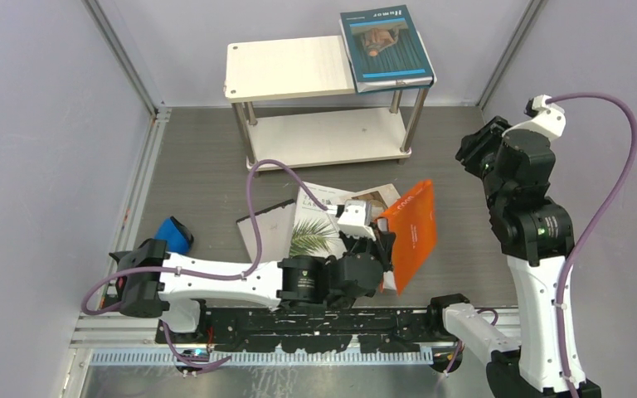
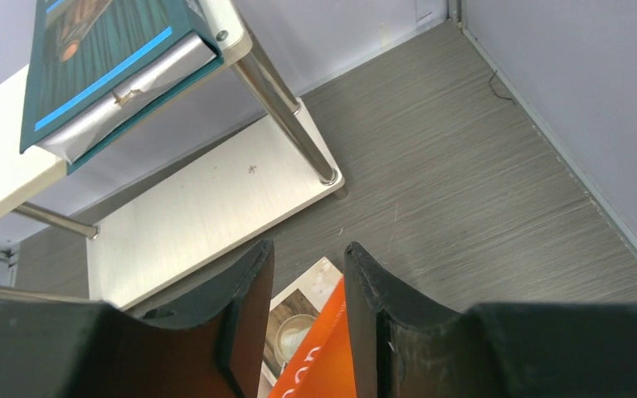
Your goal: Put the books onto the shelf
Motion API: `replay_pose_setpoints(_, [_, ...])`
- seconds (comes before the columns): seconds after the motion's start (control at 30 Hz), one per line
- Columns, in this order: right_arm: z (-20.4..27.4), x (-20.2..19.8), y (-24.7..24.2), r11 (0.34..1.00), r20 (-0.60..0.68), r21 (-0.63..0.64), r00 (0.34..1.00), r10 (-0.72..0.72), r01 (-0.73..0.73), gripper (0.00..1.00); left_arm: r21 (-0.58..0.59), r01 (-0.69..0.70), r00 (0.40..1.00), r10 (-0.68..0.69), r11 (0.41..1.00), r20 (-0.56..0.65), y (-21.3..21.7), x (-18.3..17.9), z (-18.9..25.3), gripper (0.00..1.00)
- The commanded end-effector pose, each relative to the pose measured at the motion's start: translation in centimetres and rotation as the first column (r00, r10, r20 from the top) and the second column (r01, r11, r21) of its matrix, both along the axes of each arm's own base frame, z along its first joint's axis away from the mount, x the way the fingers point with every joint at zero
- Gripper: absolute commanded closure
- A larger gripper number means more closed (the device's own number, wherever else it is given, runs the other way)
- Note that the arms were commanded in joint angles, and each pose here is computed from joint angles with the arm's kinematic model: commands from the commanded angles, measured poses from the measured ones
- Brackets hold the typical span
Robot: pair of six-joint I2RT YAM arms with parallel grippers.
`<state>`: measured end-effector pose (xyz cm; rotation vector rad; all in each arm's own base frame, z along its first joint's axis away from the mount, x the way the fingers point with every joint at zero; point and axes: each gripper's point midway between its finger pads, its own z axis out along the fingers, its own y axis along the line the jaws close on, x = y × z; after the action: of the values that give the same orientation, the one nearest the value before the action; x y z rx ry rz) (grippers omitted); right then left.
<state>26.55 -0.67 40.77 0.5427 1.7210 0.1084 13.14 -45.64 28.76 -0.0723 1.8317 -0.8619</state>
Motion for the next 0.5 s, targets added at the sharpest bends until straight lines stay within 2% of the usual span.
replay_pose_setpoints(0.0, [1.0,0.1,1.3,0.998,-0.029,0.028,0.998,0.063,-0.062,0.57,-0.007,-0.021,0.983,0.022,1.000,0.182,0.6,1.4,7.7,1.00])
replay_pose_setpoints(0.2, [-0.5,-0.4,2.1,0.991,-0.120,0.129,0.991,0.062,-0.047,0.54,0.118,-0.013,0.949,-0.025,0.993,0.315,-0.1,1.7,9.7,1.00])
replay_pose_setpoints(0.47, [-2.2,-2.7,3.2,0.964,-0.207,0.265,0.976,0.070,-0.013,0.45,0.243,-0.040,0.896,-0.072,0.969,0.437,-1.0,2.2,9.8,1.00])
